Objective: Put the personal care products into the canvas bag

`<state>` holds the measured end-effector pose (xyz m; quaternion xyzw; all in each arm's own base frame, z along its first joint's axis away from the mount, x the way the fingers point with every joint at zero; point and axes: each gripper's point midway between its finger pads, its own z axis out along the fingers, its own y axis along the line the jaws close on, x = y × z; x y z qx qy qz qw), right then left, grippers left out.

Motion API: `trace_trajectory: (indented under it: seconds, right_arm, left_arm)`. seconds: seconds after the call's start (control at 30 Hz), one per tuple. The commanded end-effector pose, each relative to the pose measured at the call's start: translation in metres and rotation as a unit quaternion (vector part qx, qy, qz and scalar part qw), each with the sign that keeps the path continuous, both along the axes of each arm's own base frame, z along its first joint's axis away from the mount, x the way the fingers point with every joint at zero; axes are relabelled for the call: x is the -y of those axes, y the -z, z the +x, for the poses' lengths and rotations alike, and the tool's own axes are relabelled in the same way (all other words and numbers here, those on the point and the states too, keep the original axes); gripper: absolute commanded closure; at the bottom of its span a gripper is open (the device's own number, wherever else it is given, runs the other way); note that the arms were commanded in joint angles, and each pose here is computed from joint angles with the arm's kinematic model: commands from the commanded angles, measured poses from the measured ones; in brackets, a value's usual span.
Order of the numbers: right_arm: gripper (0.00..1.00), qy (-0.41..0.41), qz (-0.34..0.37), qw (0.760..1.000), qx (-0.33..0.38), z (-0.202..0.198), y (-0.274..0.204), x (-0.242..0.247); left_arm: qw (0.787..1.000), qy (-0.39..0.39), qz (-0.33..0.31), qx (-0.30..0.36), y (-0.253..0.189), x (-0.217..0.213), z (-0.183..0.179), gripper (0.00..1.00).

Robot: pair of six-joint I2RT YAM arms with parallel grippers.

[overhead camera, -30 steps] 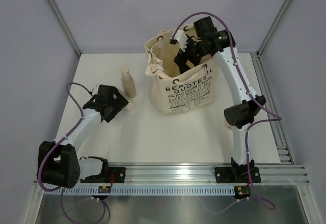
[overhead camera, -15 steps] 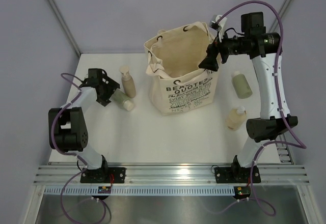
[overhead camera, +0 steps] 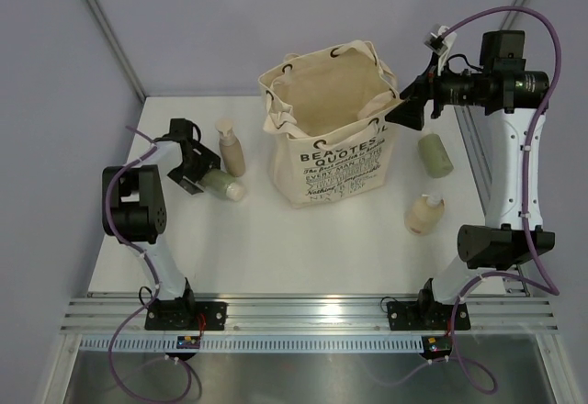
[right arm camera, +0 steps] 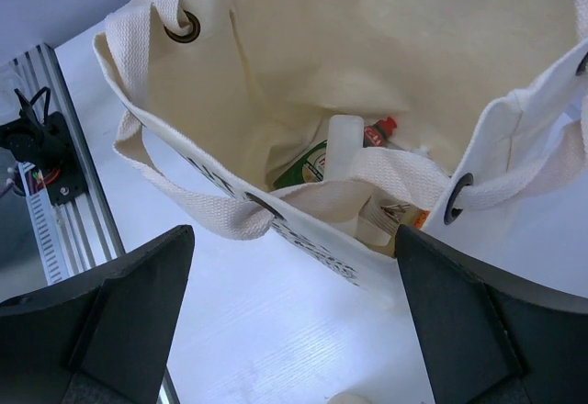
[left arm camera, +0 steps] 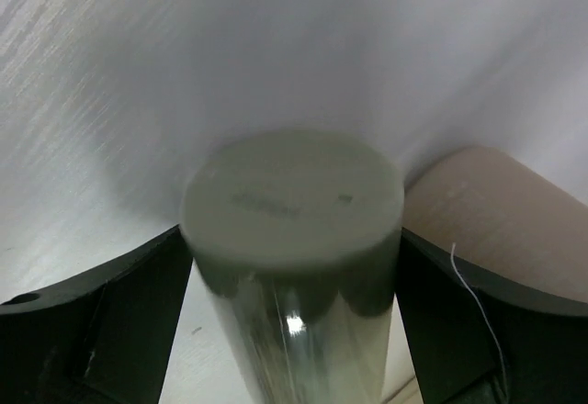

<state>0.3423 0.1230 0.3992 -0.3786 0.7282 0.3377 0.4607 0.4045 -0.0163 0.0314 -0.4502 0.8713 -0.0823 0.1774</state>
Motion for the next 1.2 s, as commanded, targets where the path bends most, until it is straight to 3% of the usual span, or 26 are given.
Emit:
trace_trajectory:
  seconds: [0.0,0.17,0.3,0.37,0.4,0.43,0.53,0.57,0.67,0.77,1.17]
  right_arm:
    - [0.01,-0.013,0.034,0.999,-0.005,-0.008,-0.013,-0.004]
    - [0.01,-0.026,0.062,0.997,-0.024,-0.014,-0.020,-0.004]
    - [0.01,-0.021,0.069,0.997,-0.020,-0.017,-0.027,0.001]
    - [0.00,-0.018,0.074,0.997,-0.023,-0.018,-0.027,0.004]
    - [0.00,-0.018,0.076,0.997,-0.023,-0.019,-0.028,0.004]
    - [0.01,-0.017,0.078,0.996,-0.026,-0.020,-0.028,0.005]
    - [0.00,-0.014,0.083,0.996,-0.028,-0.022,-0.028,0.007]
    - [0.01,-0.014,0.087,0.996,-0.032,-0.024,-0.027,0.008]
    - [0.00,-0.013,0.094,0.995,-0.038,-0.025,-0.025,0.010]
    - [0.00,-0.013,0.100,0.994,-0.046,-0.027,-0.023,0.011]
    - [0.00,-0.011,0.118,0.990,-0.072,-0.024,-0.008,0.011]
  left_arm:
    - [0.997,0.013,0.021,-0.071,0.021,-0.005,-0.021,0.13]
    - [0.994,0.022,0.053,-0.089,0.026,-0.008,-0.031,0.19]
    - [0.993,0.031,0.079,-0.086,0.022,-0.017,-0.049,0.44]
    - [0.994,0.061,0.068,-0.052,0.009,-0.011,-0.048,0.56]
    - [0.994,0.072,0.059,-0.052,0.010,-0.009,-0.057,0.67]
    - [0.994,0.086,0.053,-0.043,0.006,-0.005,-0.059,0.85]
    - [0.995,0.096,-0.011,0.001,-0.009,0.014,-0.075,0.94]
    - [0.991,0.106,-0.058,0.049,-0.028,0.027,-0.071,1.00]
    - [0.975,0.112,-0.174,0.079,-0.038,0.061,-0.092,1.00]
    - [0.957,0.097,-0.244,0.120,-0.053,0.082,-0.110,1.00]
    - [0.917,0.089,-0.327,0.211,-0.110,0.102,-0.125,1.00]
